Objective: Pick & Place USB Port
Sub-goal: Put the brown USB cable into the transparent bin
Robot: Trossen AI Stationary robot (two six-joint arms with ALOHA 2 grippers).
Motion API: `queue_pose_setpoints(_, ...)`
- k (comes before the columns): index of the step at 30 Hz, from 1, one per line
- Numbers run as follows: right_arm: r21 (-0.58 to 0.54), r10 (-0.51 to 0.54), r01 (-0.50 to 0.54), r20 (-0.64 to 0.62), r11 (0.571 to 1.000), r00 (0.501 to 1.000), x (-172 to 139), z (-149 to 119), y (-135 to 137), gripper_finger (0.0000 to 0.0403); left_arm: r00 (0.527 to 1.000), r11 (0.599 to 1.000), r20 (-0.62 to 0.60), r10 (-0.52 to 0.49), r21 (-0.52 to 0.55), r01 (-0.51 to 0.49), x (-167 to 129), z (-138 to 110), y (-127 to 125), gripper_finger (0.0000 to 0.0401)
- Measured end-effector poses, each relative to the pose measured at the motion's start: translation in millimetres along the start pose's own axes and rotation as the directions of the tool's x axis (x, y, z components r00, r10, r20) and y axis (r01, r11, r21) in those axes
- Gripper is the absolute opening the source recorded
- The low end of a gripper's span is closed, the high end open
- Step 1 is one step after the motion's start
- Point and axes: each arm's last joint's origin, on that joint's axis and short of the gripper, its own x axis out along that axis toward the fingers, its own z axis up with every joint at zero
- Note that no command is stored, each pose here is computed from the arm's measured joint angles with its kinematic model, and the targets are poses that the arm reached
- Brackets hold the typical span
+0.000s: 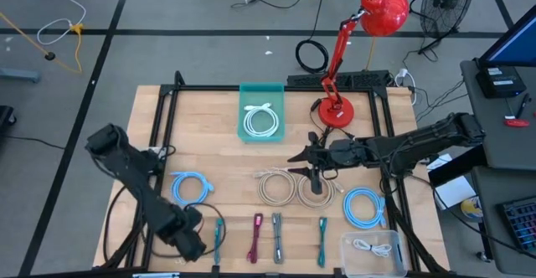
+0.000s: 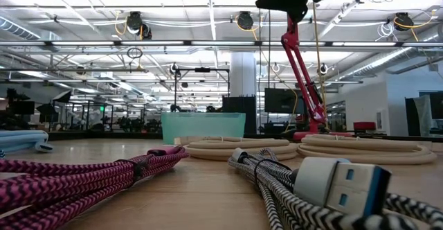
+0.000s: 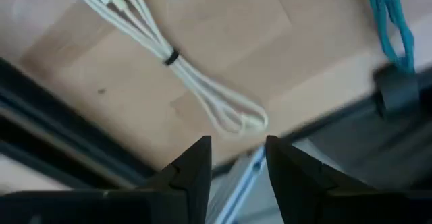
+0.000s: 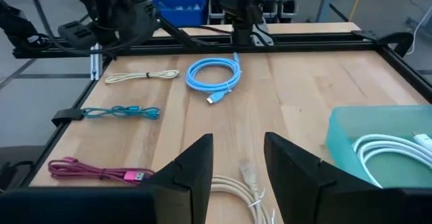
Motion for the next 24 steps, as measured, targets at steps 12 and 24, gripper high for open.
queue_pose_setpoints(12,-0.013,0.023,-0.023,-0.002,1.000,1.000,-1,-1,7,0.0128,0.953,0.973,0.289,-0.095,-0.176,0.150,19,-44,18,0.0143)
queue_pose_setpoints(24,-0.019,-0.004,0.004,0.009,1.000,1.000,-1,0,6,0.0128,0.957,0.960,0.291,0.010,-0.269,0.072,41,-32,37,0.0143)
